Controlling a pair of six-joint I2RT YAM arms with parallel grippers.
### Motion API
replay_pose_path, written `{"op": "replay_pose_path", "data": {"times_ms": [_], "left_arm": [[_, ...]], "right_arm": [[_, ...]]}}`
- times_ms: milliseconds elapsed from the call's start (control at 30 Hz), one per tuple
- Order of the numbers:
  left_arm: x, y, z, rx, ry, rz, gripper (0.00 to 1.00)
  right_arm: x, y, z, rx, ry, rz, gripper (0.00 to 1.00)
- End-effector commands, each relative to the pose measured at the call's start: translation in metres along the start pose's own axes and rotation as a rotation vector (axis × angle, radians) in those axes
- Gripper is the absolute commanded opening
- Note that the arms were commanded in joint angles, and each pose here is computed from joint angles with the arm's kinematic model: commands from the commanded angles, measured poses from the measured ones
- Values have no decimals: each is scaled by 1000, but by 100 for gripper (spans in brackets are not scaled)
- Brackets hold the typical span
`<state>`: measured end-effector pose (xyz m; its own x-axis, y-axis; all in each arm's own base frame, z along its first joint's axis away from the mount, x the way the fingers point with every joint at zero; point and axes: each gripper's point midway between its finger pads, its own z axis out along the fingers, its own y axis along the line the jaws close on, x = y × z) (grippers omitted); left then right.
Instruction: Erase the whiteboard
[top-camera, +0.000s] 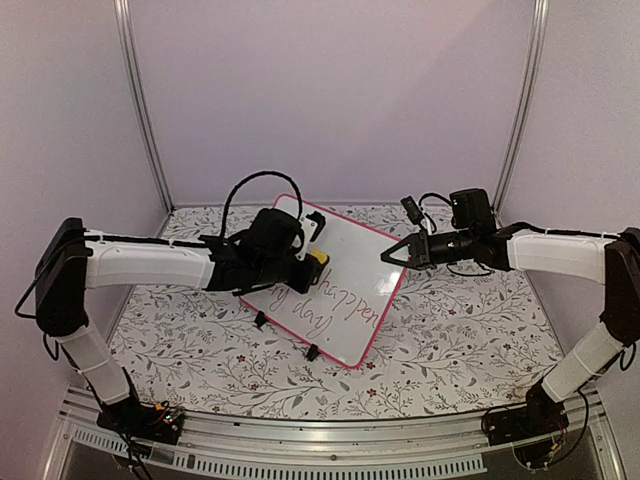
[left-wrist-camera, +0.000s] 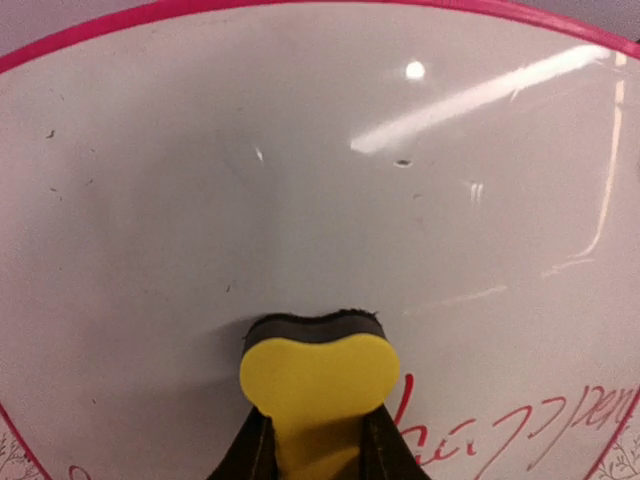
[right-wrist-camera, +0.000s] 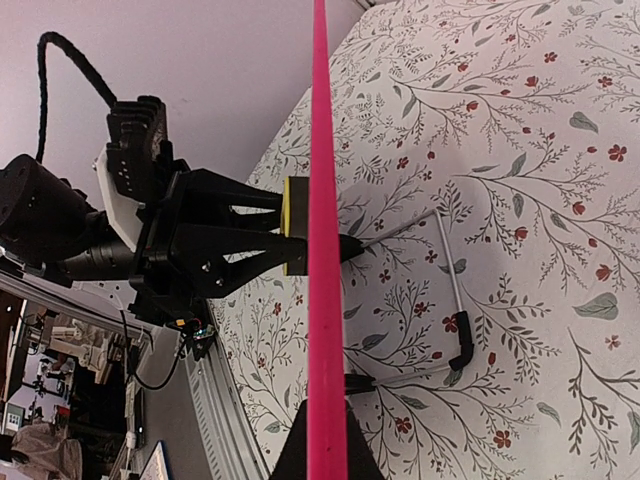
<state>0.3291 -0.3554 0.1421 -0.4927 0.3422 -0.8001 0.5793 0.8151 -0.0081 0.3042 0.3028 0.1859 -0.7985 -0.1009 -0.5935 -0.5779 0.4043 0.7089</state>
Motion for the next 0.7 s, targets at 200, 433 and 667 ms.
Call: {"op": "replay_pose_path", "data": {"times_ms": [200,433,667], "left_arm": [[-8,-14,18,70,-7,41,0],[48,-16,14,32,122,70,0],[91,-21,7,27,222,94,0]], "right_arm": [[78,-21,23,18,241,111,0],[79,-22,24,18,244,111,0],[81,-23,24,20,249,118,0]]}}
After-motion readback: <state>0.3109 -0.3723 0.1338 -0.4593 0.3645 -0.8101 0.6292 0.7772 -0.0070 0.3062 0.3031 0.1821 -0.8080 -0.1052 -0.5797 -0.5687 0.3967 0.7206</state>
